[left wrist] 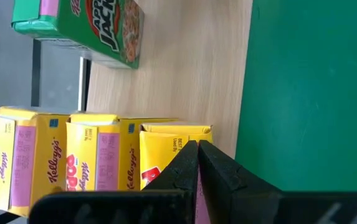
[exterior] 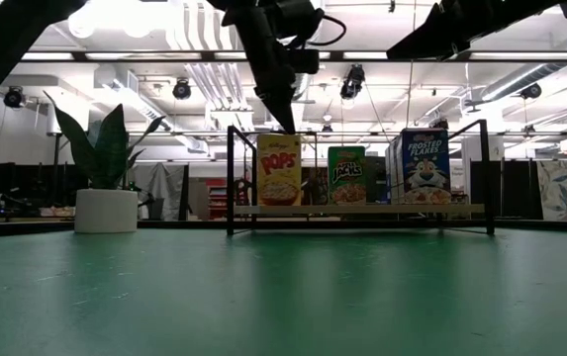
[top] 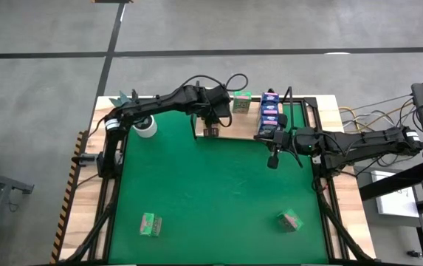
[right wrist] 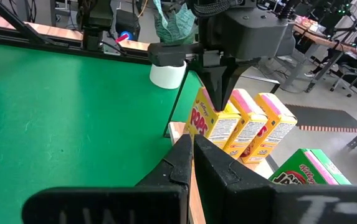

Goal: Stack cereal on shelf
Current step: Put the yellow cereal box on the shelf

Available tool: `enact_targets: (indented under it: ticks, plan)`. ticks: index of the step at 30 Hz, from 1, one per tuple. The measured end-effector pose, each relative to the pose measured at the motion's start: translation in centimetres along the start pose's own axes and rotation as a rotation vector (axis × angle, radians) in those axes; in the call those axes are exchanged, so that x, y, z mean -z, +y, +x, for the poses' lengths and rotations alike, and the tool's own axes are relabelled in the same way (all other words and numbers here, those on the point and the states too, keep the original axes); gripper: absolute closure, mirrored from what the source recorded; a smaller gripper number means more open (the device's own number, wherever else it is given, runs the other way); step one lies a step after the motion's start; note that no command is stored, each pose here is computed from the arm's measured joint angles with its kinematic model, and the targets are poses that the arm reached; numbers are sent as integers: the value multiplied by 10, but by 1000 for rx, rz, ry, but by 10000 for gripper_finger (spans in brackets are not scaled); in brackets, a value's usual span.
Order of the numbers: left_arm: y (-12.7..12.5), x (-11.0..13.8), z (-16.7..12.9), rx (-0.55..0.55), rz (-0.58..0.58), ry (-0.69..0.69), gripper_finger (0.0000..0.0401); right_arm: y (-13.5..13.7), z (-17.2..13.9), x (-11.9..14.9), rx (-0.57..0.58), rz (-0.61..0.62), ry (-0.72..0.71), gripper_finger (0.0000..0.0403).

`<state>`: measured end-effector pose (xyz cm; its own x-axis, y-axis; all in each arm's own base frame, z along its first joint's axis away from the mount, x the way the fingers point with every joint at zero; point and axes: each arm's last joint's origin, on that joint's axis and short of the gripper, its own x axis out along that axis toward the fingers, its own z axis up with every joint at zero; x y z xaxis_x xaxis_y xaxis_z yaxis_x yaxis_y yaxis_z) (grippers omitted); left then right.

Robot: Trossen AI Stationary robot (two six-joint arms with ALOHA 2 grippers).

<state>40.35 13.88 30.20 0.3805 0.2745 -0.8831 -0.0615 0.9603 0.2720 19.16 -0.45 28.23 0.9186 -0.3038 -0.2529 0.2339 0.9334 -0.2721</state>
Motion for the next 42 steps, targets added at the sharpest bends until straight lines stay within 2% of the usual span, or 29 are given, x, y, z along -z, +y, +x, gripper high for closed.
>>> enact_targets:
  ticks: [10,24,30,42]
  plan:
    - [1,0,-8,0,-9,-2,401,0,0,0,0,0,0,394]
    - [7,-15,-35,-11,-4,-121,401,0,0,0,7,0,2,394]
    - [14,-18,-28,-44,6,-181,401,0,0,0,6,2,2,394]
    - [42,-5,-14,-85,-56,-171,401,0,0,0,6,0,2,394]
